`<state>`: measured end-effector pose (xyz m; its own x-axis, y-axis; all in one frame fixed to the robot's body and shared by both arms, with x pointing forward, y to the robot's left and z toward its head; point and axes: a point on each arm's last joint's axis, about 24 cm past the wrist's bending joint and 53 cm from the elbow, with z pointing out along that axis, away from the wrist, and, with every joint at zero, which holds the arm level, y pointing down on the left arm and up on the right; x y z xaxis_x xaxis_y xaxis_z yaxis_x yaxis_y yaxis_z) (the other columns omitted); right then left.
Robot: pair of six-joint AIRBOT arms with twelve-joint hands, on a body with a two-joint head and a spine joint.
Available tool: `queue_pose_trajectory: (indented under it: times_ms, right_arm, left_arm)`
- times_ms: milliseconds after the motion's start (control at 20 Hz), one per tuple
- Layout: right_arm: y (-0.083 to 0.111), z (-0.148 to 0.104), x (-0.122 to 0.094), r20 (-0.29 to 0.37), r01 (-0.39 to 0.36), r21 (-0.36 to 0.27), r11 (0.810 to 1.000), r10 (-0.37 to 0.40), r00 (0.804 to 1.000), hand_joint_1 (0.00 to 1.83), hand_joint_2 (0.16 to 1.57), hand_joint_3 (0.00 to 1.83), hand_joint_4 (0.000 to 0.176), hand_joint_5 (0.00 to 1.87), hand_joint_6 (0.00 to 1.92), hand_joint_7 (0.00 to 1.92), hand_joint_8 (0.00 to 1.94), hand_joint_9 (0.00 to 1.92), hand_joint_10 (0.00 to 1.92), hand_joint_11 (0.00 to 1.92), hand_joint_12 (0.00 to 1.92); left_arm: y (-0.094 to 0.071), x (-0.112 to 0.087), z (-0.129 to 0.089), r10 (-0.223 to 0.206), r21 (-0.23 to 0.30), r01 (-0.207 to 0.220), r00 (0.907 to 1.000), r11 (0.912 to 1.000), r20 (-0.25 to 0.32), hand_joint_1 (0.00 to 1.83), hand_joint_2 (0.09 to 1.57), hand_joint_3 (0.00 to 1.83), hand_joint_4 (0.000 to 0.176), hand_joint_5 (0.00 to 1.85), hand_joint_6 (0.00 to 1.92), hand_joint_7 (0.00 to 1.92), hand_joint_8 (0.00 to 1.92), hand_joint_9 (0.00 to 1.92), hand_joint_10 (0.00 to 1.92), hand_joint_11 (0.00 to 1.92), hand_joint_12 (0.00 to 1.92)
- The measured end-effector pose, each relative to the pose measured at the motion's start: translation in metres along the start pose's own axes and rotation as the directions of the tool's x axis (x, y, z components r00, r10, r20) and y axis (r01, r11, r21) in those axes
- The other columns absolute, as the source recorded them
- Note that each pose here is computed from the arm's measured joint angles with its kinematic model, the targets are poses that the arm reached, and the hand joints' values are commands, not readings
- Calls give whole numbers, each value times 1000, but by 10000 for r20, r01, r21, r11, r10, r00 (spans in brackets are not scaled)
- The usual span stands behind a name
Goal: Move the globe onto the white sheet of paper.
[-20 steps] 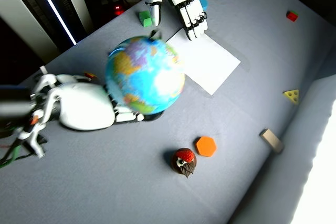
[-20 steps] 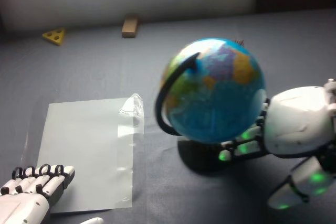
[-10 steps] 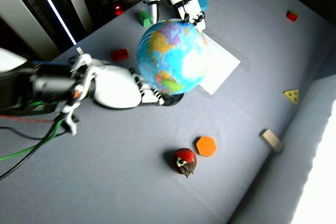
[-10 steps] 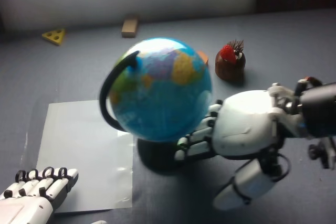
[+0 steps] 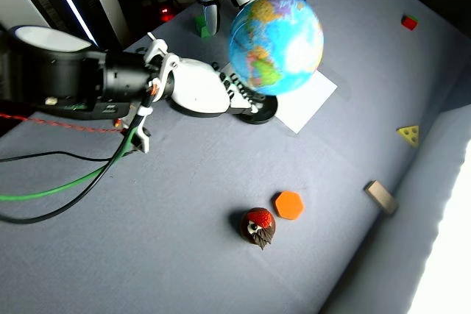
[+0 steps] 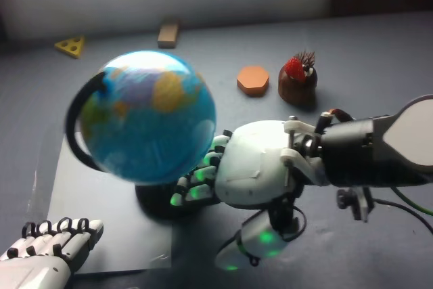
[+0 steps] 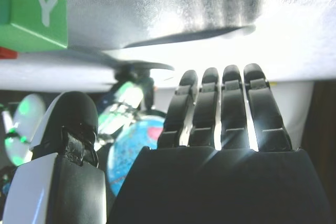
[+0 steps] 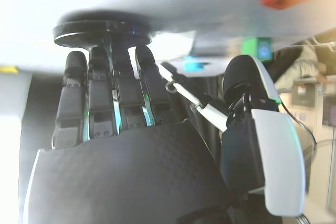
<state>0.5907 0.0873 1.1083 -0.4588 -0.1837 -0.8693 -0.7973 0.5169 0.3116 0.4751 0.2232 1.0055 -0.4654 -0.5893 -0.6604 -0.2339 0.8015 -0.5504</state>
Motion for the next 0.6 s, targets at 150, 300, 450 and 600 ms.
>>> queue_pose_trajectory:
  times_ms: [150,300,450,600]
  right_arm:
    - [8,8,-6,134,-48,-112,9999,50,9999,0,1189,3,0,160,4,134,0,113,0,0,241]
    - [7,14,-7,159,-180,-110,9998,181,9997,0,1189,3,0,142,0,126,0,114,0,0,241]
    - [4,23,-10,223,-189,-38,9998,190,9996,0,1190,2,0,142,1,121,0,113,0,0,225]
    - [5,32,-11,268,-187,-35,9998,188,9995,0,1190,2,0,143,1,120,0,112,0,0,220]
  left_arm:
    - [1,0,0,-24,-35,24,10000,10000,9,0,1122,33,0,0,0,0,0,0,0,0,0]
    - [1,0,0,-31,-41,31,10000,10000,14,0,1123,32,0,0,0,0,0,0,0,0,0]
    - [0,0,-1,-67,-50,67,10000,10000,14,0,1123,31,0,0,0,0,0,0,0,0,0]
    - [-1,2,-2,-82,-27,82,10000,10000,-40,0,1123,29,0,0,0,0,0,0,0,0,0]
